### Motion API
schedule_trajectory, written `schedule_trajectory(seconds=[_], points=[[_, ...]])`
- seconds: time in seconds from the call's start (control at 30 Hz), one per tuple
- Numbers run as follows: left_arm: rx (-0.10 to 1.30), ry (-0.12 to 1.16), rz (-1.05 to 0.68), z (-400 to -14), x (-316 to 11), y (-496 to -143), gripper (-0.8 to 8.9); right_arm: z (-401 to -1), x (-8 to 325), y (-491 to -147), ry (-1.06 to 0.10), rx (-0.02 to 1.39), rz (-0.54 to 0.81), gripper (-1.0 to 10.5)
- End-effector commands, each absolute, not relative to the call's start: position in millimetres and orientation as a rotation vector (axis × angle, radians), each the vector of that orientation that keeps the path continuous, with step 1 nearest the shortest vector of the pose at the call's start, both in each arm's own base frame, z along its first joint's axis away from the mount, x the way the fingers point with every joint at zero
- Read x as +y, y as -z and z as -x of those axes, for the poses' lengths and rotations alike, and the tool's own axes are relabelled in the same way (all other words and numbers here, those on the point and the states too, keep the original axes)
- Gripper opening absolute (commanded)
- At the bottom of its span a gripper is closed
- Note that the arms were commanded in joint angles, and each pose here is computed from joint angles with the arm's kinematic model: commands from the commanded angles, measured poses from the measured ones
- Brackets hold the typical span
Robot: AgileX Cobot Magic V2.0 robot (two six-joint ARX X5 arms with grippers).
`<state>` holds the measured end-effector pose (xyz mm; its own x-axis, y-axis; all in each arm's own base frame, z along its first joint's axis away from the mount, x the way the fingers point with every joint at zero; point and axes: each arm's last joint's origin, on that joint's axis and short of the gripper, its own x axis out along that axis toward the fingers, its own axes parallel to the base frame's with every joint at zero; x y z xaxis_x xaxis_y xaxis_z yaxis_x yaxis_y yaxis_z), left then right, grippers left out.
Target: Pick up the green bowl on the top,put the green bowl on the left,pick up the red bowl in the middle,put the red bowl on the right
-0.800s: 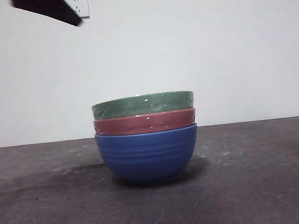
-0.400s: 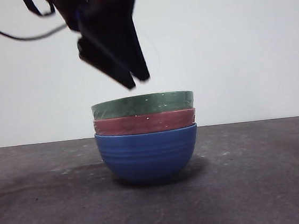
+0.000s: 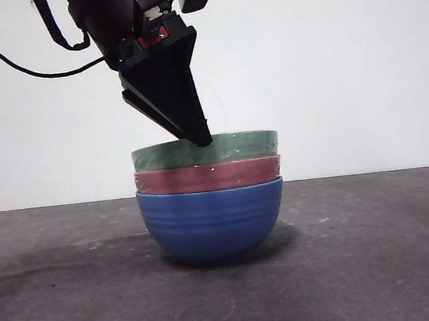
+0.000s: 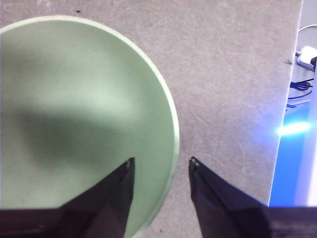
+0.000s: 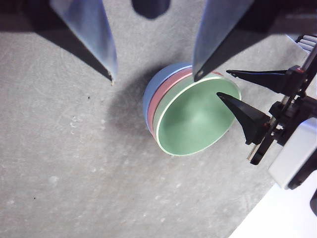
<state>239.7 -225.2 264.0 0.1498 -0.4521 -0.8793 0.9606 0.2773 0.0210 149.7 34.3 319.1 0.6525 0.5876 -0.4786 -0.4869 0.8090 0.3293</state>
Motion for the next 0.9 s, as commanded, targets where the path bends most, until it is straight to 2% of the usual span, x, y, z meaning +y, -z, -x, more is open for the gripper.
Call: schedule_trajectory(seconds=[0.03,0.6,0.77,0.9], points=[[0.899,1.158,-0.716,-241.1,-226.7,-261.7,1.79,-150.1,34.5,-319.4,-0.612,0.604,-0.178,2.5],[0.915,1.186,-0.702,-240.0,-226.3,-260.5,1.78,-149.8,34.5,-319.0,-0.612,0.608,-0.179,2.5],[0.968,1.191,-0.707,-244.3,-230.4,-246.5,1.79,-149.7,34.5,-319.0,-0.612,0.609,-0.179,2.5],[0.930,1.191,-0.715,-243.6,-234.9,-251.3,1.79,-149.7,34.5,-318.8,-0.611,0.610,-0.178,2.5]])
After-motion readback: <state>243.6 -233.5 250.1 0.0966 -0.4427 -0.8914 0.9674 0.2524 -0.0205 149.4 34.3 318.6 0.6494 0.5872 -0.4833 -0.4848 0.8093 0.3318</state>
